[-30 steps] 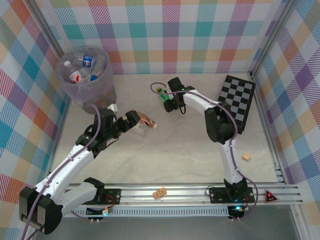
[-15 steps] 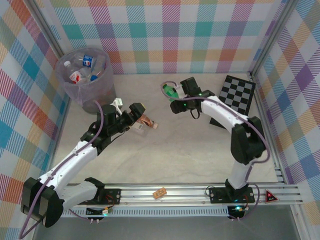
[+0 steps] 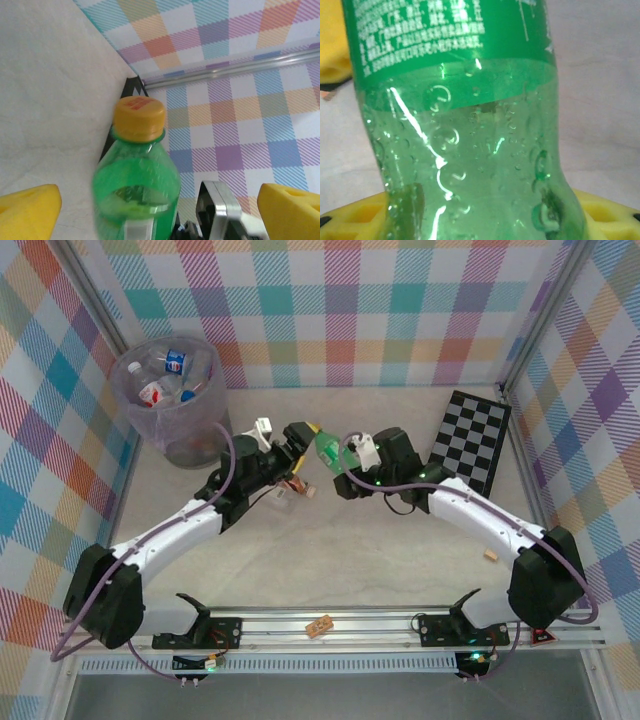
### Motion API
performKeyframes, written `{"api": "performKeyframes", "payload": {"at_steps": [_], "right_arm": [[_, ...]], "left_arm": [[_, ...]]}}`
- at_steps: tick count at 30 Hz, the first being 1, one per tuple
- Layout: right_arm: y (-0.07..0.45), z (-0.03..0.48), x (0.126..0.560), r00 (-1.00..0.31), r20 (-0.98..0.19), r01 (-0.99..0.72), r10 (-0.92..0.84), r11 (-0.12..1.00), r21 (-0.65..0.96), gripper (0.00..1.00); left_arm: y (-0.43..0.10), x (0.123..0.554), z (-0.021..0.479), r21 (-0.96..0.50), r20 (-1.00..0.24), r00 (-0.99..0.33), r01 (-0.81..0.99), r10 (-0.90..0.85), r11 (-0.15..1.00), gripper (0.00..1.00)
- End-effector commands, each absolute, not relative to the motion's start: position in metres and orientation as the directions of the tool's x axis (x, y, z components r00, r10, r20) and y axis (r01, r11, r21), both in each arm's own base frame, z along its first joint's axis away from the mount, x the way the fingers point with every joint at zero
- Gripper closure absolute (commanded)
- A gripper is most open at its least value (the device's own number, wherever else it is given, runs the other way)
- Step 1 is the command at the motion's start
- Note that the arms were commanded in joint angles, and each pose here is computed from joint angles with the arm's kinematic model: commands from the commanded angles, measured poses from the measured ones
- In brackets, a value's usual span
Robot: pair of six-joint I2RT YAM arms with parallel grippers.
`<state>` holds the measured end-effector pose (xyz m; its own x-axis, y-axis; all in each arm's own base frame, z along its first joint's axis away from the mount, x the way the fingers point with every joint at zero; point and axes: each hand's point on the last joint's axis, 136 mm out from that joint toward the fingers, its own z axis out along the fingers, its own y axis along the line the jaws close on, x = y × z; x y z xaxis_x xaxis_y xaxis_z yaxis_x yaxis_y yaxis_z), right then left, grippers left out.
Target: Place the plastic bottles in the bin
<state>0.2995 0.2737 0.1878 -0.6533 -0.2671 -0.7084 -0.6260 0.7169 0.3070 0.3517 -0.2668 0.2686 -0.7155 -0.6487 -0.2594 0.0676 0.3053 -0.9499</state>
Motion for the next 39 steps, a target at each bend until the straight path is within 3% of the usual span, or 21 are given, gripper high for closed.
{"api": "performKeyframes", "payload": {"at_steps": [1,6,14,17,20,27,34,39], "right_arm": [[0.290,0.215,0.288,-0.622,-0.757,-0.659,-0.200,0.656,0.368,0.45],[0.300,0.217,0.279,-0.628,-0.755,-0.667,-0.189,0.630,0.397,0.45],[0.308,0.208,0.283,-0.631,-0.748,-0.666,-0.203,0.636,0.390,0.44],[0.309,0.206,0.283,-0.633,-0.745,-0.668,-0.210,0.635,0.389,0.43],[0.309,0.208,0.282,-0.632,-0.743,-0.673,-0.218,0.630,0.388,0.36],[0.299,0.237,0.268,-0.598,-0.763,-0.705,-0.244,0.613,0.357,0.01],[0.267,0.266,0.256,-0.558,-0.797,-0.685,-0.232,0.671,0.284,0.00],[0.253,0.243,0.252,-0.601,-0.760,-0.642,-0.248,0.716,0.274,0.01]], "left_arm": [[-0.289,0.351,0.297,-0.959,-0.269,-0.721,0.143,-0.638,0.243,0.00],[-0.302,0.352,0.289,-0.965,-0.248,-0.734,0.132,-0.632,0.226,0.01],[-0.304,0.347,0.282,-0.964,-0.246,-0.735,0.114,-0.632,0.241,0.33],[-0.301,0.346,0.282,-0.962,-0.250,-0.731,0.113,-0.635,0.249,0.40],[-0.299,0.345,0.280,-0.958,-0.257,-0.729,0.106,-0.634,0.266,0.41],[-0.283,0.351,0.292,-0.915,-0.354,-0.713,0.132,-0.605,0.380,0.41],[-0.220,0.377,0.344,-0.844,-0.483,-0.657,0.173,-0.579,0.507,0.44],[-0.144,0.399,0.408,-0.765,-0.609,-0.513,0.179,-0.604,0.619,0.45]]}}
